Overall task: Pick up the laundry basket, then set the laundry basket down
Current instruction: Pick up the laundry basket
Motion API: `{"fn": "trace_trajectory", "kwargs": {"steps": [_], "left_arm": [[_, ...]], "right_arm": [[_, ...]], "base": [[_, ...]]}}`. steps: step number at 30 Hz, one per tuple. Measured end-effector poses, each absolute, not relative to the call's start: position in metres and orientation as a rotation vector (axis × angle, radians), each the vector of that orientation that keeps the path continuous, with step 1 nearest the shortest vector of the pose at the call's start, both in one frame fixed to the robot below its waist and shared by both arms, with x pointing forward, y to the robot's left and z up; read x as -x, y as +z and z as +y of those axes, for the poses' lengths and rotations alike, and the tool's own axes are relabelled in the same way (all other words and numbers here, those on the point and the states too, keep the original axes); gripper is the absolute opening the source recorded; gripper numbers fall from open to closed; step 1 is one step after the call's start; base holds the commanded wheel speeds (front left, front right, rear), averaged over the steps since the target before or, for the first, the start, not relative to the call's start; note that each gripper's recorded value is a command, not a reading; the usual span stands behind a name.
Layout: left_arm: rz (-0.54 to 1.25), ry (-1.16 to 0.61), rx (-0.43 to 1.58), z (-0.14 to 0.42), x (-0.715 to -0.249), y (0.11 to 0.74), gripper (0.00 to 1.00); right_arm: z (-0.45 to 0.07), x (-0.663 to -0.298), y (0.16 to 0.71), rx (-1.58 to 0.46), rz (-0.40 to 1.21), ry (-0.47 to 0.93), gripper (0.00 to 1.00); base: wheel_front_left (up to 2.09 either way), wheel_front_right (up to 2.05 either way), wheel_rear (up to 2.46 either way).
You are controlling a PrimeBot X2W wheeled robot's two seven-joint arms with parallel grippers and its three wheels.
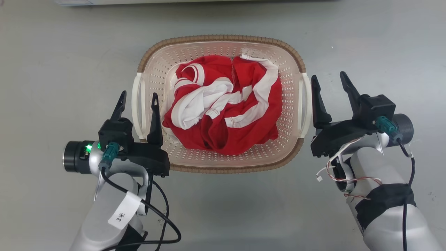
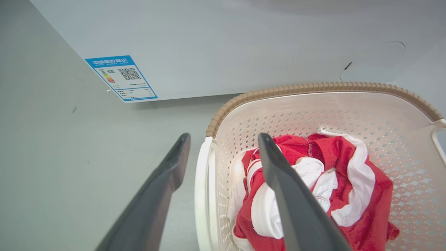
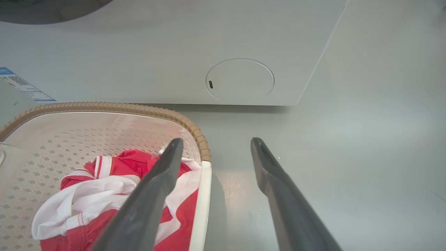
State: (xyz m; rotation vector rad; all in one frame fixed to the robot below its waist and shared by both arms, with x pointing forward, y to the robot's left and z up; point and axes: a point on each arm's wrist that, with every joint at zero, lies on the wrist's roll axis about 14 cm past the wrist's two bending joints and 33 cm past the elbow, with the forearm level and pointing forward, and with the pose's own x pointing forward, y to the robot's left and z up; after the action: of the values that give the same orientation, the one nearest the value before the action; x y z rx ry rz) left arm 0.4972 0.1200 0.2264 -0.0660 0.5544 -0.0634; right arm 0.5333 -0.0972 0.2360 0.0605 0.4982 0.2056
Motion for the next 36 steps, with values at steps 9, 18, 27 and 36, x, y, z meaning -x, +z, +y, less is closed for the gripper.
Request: {"fn": "trace_trajectory", "kwargs": {"steps": [9, 18, 27, 36], "left_arm": [[0.654, -0.041, 0.068, 0.126, -0.485, 0.195, 1.0], [0.743, -0.043, 0.052, 0.128, -0.479, 0.174, 1.0], [0.83, -0.034, 0.052, 0.131, -0.468, 0.155, 1.0], [0.868, -0.053, 0.039, 0.129, -0.464, 0.145, 1.0]], "right_arm": [[-0.095, -0.532, 0.207, -0.055, 0.575, 0.211, 1.0], [-0.092, -0.526, 0.185, -0.063, 0.657, 0.214, 1.0], [-0.085, -0.521, 0.168, -0.082, 0.717, 0.216, 1.0], [-0.083, -0.507, 0.15, -0.09, 0.788, 0.212, 1.0]], "base": [[0.0, 0.0, 0.0], [0.0, 0.0, 0.0], [0.0, 0.0, 0.0], [0.0, 0.0, 0.0]]}}
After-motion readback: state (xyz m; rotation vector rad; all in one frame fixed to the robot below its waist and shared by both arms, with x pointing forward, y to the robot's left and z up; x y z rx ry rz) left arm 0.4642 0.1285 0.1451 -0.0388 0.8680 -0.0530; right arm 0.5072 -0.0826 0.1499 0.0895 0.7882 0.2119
